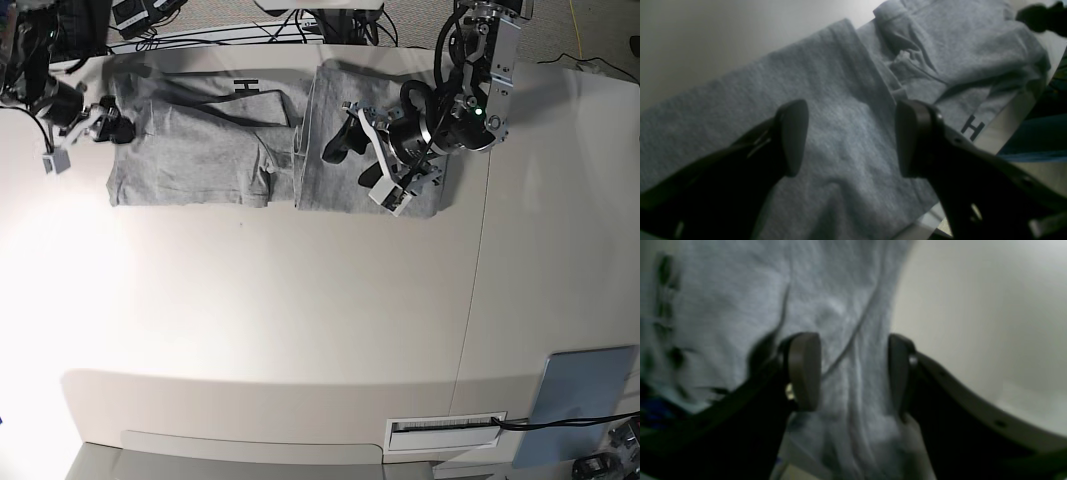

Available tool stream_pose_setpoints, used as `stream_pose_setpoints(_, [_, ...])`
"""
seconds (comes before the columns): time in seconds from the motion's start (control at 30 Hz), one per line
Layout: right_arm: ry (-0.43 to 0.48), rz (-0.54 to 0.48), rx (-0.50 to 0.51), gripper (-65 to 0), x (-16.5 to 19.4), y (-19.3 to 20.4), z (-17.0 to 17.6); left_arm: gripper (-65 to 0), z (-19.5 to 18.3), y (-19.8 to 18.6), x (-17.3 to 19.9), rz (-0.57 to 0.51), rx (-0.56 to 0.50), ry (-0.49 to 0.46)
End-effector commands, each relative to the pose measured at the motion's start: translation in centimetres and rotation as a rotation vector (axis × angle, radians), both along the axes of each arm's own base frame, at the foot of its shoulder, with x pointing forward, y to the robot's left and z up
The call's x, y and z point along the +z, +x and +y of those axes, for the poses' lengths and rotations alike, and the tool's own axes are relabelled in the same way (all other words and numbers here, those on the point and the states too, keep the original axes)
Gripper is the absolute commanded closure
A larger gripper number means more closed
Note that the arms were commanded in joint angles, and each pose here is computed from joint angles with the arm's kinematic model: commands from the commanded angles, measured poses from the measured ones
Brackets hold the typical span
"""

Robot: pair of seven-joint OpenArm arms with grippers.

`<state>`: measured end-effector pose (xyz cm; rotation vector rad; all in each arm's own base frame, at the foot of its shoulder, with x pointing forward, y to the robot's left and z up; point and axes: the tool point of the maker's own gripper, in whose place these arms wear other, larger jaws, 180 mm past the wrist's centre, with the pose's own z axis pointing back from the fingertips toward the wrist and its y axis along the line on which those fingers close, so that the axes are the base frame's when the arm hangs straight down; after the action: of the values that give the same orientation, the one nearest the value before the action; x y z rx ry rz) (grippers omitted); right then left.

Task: Fold the T-shirt properly
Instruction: 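Grasp the other strip end with the right gripper and fold it over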

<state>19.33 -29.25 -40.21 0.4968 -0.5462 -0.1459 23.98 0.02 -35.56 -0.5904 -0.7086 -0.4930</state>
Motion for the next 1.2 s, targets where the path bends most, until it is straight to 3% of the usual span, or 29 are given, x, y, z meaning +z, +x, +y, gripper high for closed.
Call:
stream_pose_setpoints(0.0, [0.012, 0.016, 0.015, -31.6, 0.1, -0.4, -0.3, -41.2, -0.3, 0.6, 1.2, -0.037, 0.001, -0.029])
stream_pose_setpoints(0.27, [0.128, -0.045, 0.034, -31.6, 1.3, 0.0, 1.3, -41.2, -0.3, 0.5, 1.1, -0.036, 0.001, -0.029])
stream_pose_setpoints(0.5, [0.158, -0.062, 0.027, -31.2, 0.4, 0.5, 3.3, -41.2, -0.3, 0.3, 1.0, -0.028, -0.002, -0.025])
stream_pose_setpoints(0.57, [0.153, -0.054, 0.040, -27.2, -0.1, 0.6, 3.9, -41.2, -0.3, 0.3, 0.9, -0.026, -0.002, -0.024])
stream_pose_setpoints(0.63, [0.137, -0.044, 0.063, -19.5, -0.4, 0.7, 4.2, -41.2, -0.2, 0.3, 0.9, -0.029, -0.001, -0.016])
stream_pose_setpoints(0.73, [0.102, -0.046, 0.072, -1.8, -0.3, 1.2, 3.6, -41.2, 0.2, 0.4, 0.6, -0.034, 0.001, 0.011])
stream_pose_setpoints(0.77, [0.089, -0.055, 0.066, 0.0, -0.1, 1.5, 3.2, -41.2, 0.3, 0.4, 0.5, -0.035, 0.001, 0.020])
stream_pose_setpoints(1.03, [-0.103, -0.131, 0.025, 0.0, 4.6, 3.4, -4.0, -41.2, 1.7, 0.5, -0.7, -0.035, 0.025, 0.117])
stream_pose_setpoints(1.17, [-0.178, -0.183, 0.073, 0.0, 7.9, 4.5, -3.6, -41.2, 2.9, 0.3, -2.2, -0.037, 0.052, 0.194])
